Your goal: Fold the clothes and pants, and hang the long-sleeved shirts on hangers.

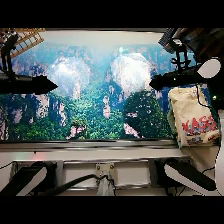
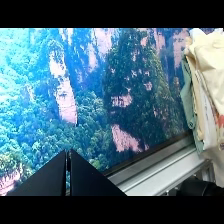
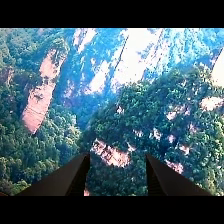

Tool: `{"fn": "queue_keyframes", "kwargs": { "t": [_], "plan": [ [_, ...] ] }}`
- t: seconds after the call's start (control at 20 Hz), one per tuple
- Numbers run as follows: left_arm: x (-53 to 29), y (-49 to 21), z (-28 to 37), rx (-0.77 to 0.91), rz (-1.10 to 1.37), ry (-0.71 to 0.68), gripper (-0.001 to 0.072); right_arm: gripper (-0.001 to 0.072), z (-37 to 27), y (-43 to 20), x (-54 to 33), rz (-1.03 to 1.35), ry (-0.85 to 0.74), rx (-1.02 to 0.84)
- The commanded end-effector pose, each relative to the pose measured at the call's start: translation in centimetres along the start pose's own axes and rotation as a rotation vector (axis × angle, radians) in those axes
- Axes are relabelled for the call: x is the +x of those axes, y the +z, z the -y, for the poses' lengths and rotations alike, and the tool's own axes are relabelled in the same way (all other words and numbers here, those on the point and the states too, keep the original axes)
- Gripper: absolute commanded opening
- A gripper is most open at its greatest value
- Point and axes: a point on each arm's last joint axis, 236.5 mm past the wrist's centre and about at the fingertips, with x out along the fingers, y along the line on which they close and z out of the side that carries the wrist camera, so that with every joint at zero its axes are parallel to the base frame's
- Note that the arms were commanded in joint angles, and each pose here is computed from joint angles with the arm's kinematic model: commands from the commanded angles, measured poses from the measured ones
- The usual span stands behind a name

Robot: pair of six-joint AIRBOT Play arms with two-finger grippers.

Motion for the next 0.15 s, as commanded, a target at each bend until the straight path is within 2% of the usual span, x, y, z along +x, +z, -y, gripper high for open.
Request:
{"fn": "queue_keyframes", "kwargs": {
  "t": [0.0, 0.1],
  "plan": [
    [0.0, 0.03, 0.0, 0.001, 0.0, 0.0, 0.0017, 0.0426, -0.03, -0.01, 0.03, -0.001, 0.001, 0.0],
    [0.0, 0.03, 0.0, 0.001, 0.0, 0.0, 0.0017, 0.0426, -0.03, -0.01, 0.03, -0.001, 0.001, 0.0]
  ]
}}
